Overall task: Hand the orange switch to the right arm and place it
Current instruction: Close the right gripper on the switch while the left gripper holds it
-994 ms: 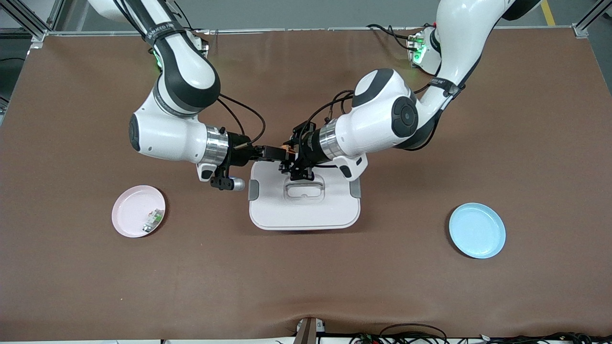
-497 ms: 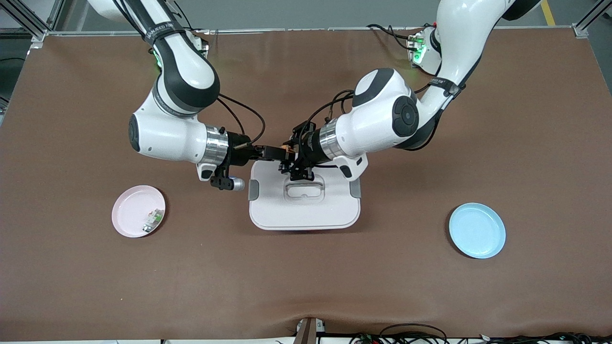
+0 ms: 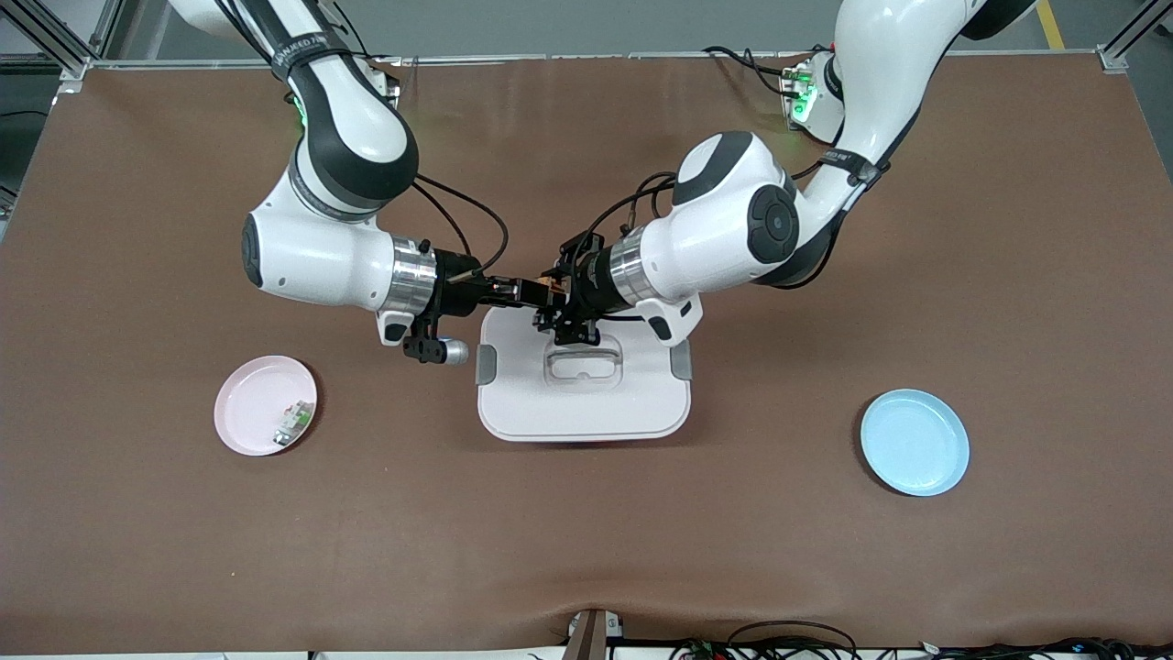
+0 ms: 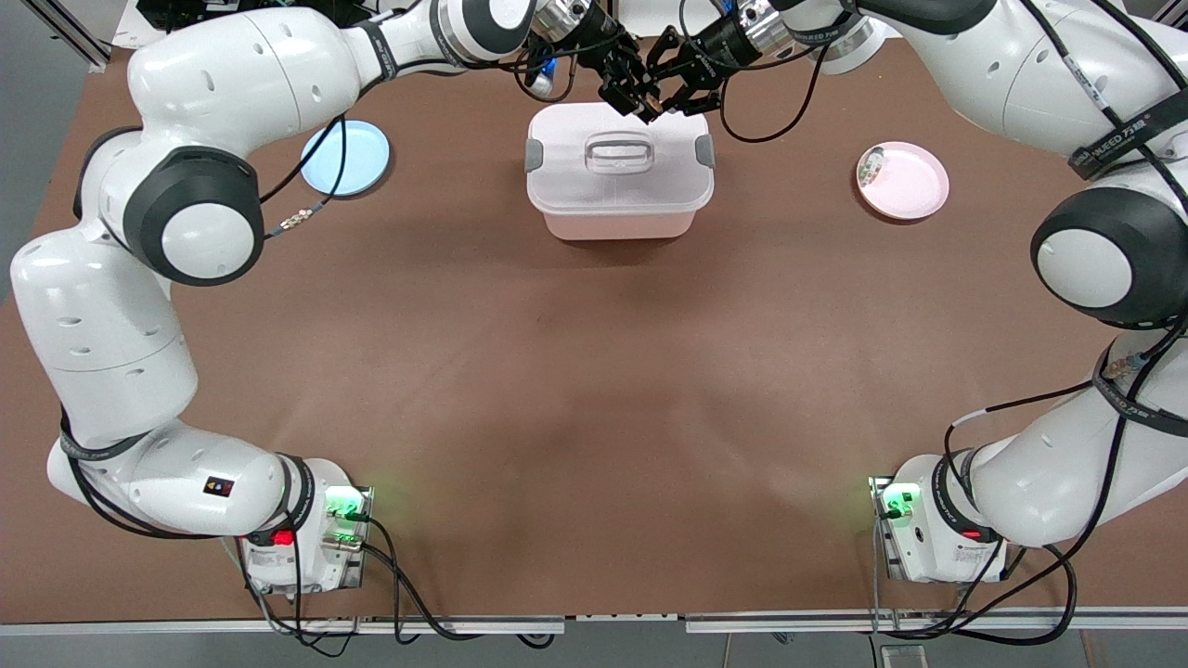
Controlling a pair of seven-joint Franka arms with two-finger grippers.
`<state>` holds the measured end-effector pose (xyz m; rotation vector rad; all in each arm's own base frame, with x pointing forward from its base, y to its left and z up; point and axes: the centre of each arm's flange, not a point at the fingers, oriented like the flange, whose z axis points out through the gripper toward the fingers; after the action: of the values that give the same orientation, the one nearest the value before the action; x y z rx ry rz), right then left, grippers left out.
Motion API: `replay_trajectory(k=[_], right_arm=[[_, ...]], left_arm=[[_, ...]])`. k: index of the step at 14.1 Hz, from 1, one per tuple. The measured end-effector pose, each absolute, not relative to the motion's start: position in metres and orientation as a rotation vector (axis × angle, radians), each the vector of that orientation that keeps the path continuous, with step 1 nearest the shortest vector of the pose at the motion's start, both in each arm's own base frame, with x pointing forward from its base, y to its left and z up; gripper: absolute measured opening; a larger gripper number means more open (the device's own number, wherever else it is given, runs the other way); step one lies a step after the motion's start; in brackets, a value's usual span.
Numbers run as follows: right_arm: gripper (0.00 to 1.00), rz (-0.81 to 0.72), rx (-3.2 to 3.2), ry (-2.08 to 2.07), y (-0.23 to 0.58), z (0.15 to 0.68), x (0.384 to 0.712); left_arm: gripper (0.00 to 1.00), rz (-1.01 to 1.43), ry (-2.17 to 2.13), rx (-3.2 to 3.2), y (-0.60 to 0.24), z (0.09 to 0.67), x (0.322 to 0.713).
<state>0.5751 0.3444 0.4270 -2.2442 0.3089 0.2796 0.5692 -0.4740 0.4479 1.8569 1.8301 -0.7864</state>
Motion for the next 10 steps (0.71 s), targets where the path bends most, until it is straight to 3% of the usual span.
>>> replay_trajectory(k=[7, 8, 10], right_arm=[[0.44, 0.275, -2.243, 0.309, 0.3446, 0.4282, 0.5756], [0.44, 0.276, -2.242, 0.312, 0.3446, 0.4286, 0.5758], [0.44, 0.286, -2.242, 0.327, 0.3434, 0.4266, 0.5761]], left_arm=[[0.74, -0.786, 1.830, 1.854, -0.4734, 0.4491, 0.5701], [0.76, -0.784, 1.829, 1.852, -0.4730, 0.4497, 0.5707], [0.95, -0.767, 1.827, 1.834, -0.4658, 0.4576, 0.5781]])
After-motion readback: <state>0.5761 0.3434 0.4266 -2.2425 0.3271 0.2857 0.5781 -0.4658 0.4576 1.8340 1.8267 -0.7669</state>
